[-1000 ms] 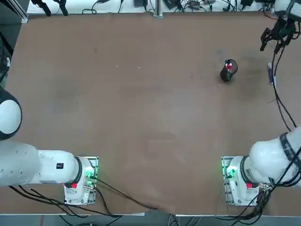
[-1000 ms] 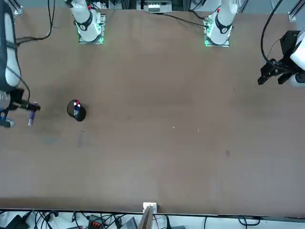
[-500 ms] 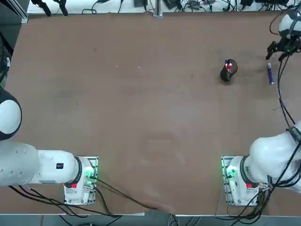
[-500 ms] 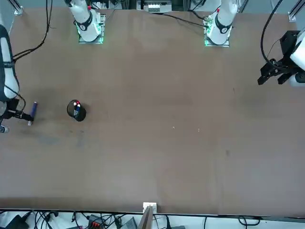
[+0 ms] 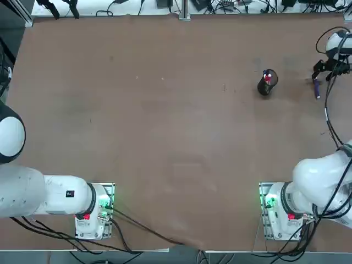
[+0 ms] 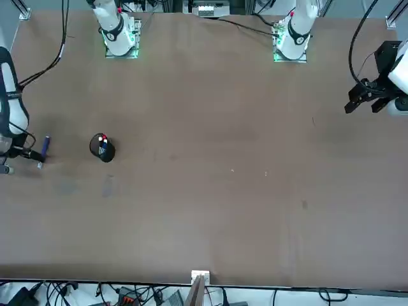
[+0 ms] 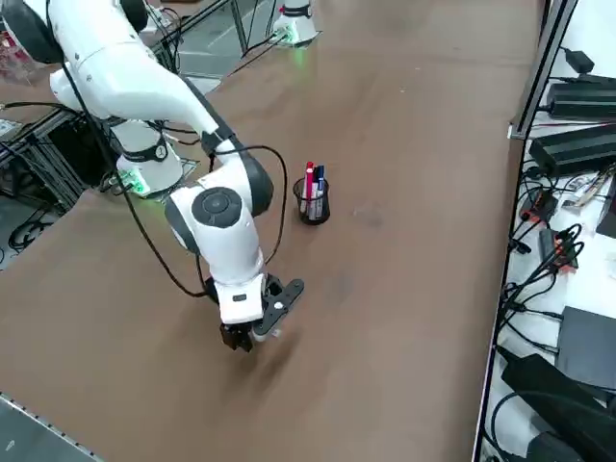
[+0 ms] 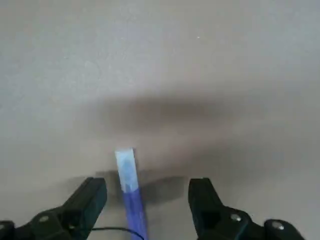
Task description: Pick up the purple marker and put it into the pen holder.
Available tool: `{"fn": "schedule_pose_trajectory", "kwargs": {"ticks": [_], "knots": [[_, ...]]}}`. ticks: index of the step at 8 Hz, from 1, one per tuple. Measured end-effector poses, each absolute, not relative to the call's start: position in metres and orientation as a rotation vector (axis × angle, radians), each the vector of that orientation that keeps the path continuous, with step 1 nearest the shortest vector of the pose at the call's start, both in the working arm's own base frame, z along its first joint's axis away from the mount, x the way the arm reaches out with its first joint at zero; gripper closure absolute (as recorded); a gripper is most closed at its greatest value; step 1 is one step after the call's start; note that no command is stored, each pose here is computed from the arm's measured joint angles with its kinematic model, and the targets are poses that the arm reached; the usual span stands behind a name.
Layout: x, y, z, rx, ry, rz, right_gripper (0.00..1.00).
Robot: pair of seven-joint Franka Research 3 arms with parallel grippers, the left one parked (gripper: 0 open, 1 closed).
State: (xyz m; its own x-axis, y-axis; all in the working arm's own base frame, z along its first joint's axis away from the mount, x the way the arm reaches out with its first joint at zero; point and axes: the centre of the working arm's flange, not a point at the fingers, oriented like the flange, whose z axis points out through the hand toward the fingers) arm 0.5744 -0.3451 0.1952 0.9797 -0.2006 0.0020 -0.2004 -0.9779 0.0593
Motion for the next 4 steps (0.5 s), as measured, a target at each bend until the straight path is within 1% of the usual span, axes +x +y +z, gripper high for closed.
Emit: {"fn": "schedule_pose_trajectory", "kwargs": {"ticks": [3,4], "knots": [[0.588,-0.324,0.194,3.108,-0.313,0.040,0.03],[0.587,-0.325,0.193,3.109,-0.316,0.039,0.07]]}}
